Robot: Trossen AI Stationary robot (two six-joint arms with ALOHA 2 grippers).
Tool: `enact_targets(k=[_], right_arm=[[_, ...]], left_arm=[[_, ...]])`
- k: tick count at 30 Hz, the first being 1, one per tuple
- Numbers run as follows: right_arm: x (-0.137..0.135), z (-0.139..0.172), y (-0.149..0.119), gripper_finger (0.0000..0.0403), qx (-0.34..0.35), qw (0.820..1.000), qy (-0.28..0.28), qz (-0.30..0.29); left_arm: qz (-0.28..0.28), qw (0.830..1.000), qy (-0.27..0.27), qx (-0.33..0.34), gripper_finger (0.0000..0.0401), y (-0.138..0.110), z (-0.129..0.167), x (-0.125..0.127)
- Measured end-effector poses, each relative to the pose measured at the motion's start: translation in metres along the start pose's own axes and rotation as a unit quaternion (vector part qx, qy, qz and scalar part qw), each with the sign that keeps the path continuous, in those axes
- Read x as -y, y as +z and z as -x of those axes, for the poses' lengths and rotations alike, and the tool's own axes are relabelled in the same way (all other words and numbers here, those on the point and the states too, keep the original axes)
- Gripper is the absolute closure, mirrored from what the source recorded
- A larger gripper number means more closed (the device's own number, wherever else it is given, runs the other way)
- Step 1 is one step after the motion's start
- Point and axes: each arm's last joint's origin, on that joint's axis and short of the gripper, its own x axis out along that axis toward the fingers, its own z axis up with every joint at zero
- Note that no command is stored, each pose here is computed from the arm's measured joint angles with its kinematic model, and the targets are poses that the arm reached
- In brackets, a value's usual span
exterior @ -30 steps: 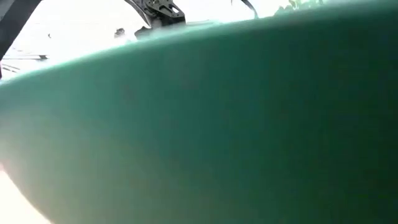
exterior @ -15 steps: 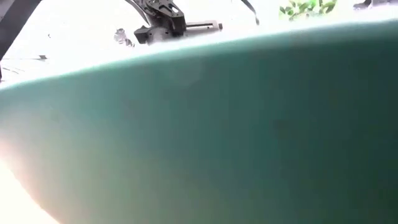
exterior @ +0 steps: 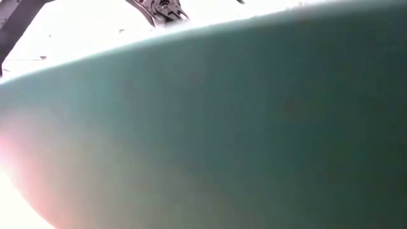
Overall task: Pick and place plate/cup/fork/spoon on tray
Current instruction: Adjust the serving tray on the table, then put the light blue plate on the middle of the serving tray
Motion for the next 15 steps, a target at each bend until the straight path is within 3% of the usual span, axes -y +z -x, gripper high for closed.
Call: enact_targets(k=[6, 15], right_arm=[[0.000, 0.000, 0.000, 0.0220, -0.002, 1.000, 0.000, 0.000], [0.000, 0.000, -0.001, 0.0220, -0.003, 1.000, -0.001, 0.001]], left_arm=[[0.012, 1.000, 0.015, 0.010, 0.0398, 0.001, 0.007, -0.010], [0.008, 0.999, 0.009, 0.041, 0.0396, -0.005, 0.038, -0.002]])
